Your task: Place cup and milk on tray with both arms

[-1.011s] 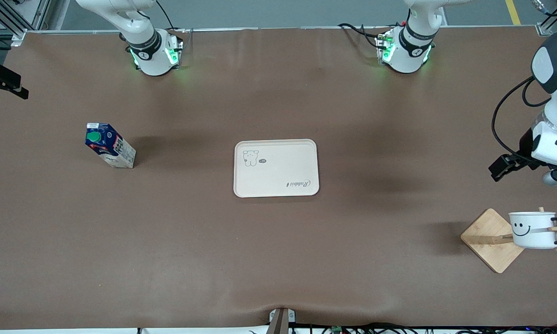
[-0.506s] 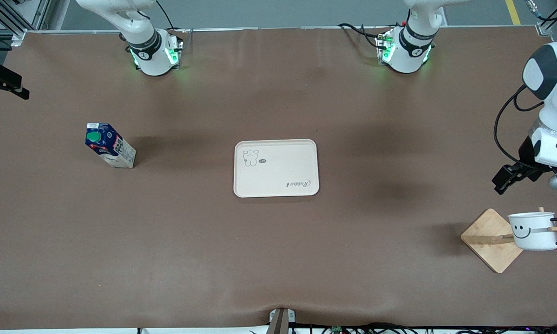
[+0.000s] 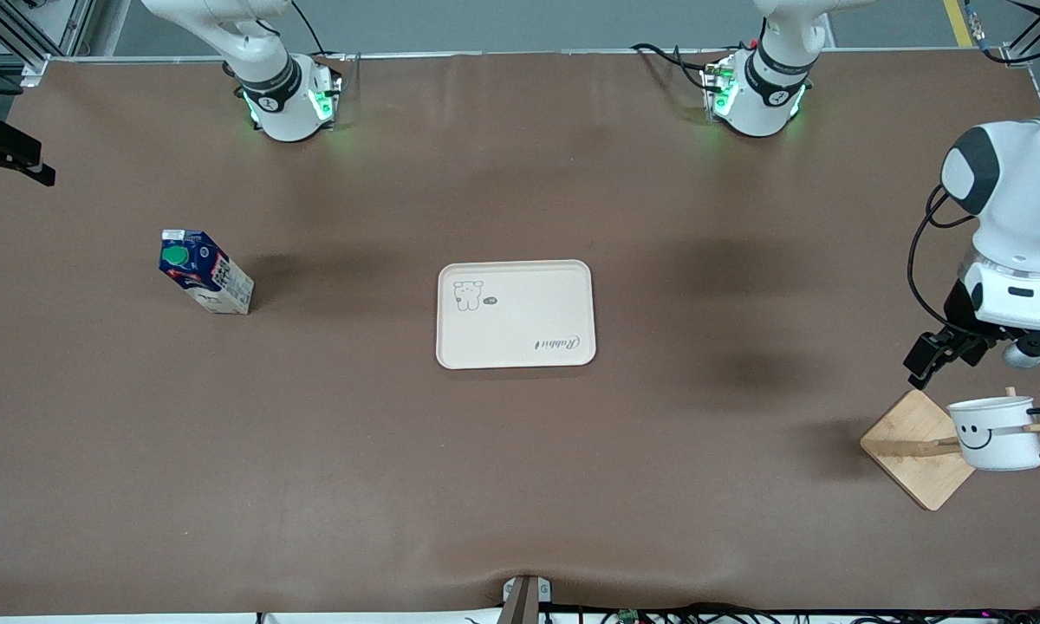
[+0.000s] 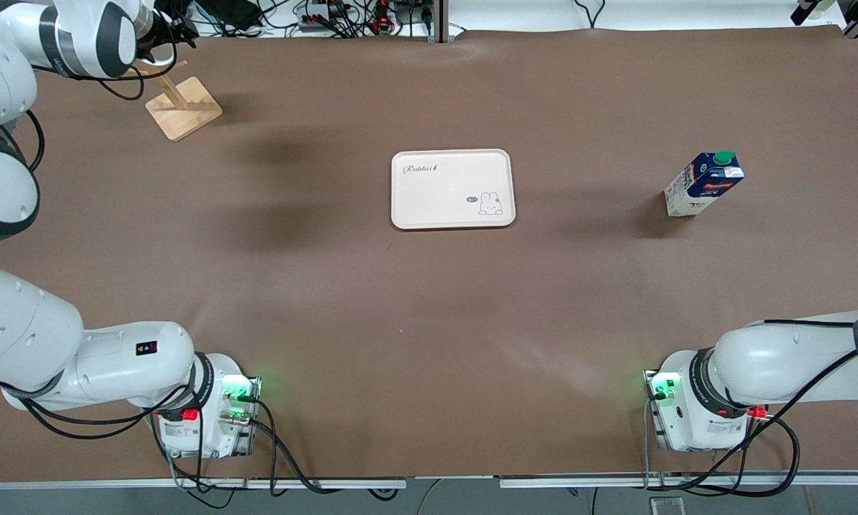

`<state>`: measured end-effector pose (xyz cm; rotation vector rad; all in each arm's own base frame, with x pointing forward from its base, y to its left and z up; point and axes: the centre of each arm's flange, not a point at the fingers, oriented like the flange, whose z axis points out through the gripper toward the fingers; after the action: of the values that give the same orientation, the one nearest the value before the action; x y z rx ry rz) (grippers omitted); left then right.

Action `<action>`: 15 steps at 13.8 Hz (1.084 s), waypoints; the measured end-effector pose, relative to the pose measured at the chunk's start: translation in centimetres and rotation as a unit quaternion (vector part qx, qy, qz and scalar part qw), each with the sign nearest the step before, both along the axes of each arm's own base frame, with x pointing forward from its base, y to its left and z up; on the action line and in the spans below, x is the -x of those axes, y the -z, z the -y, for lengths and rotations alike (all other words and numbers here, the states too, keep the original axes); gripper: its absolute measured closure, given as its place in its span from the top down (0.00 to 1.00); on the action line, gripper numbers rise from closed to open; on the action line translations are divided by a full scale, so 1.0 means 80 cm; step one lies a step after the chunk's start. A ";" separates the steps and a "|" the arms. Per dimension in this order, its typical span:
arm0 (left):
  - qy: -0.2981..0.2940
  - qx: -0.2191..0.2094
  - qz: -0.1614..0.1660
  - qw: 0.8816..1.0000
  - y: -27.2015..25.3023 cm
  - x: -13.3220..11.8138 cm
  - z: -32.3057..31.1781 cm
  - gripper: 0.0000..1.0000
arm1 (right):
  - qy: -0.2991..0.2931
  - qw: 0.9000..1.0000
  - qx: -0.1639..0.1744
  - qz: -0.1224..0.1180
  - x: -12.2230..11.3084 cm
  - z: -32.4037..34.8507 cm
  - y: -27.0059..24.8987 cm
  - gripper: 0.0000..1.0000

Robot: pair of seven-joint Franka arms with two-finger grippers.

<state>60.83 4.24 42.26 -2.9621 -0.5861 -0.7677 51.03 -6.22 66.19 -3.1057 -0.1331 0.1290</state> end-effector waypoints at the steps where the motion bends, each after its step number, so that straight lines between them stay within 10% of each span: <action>1: 0.009 -0.013 0.005 1.000 0.006 -0.003 -0.004 1.00 | 0.000 1.000 0.000 0.000 0.000 0.000 0.000 1.00; 15: 0.016 -0.055 0.047 0.997 0.043 -0.032 -0.009 0.82 | -0.001 1.000 0.000 0.000 0.000 -0.002 0.000 1.00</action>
<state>63.38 4.98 38.81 -2.8550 -0.4858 -0.9154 51.06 -6.07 66.17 -3.1056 -0.1377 0.1297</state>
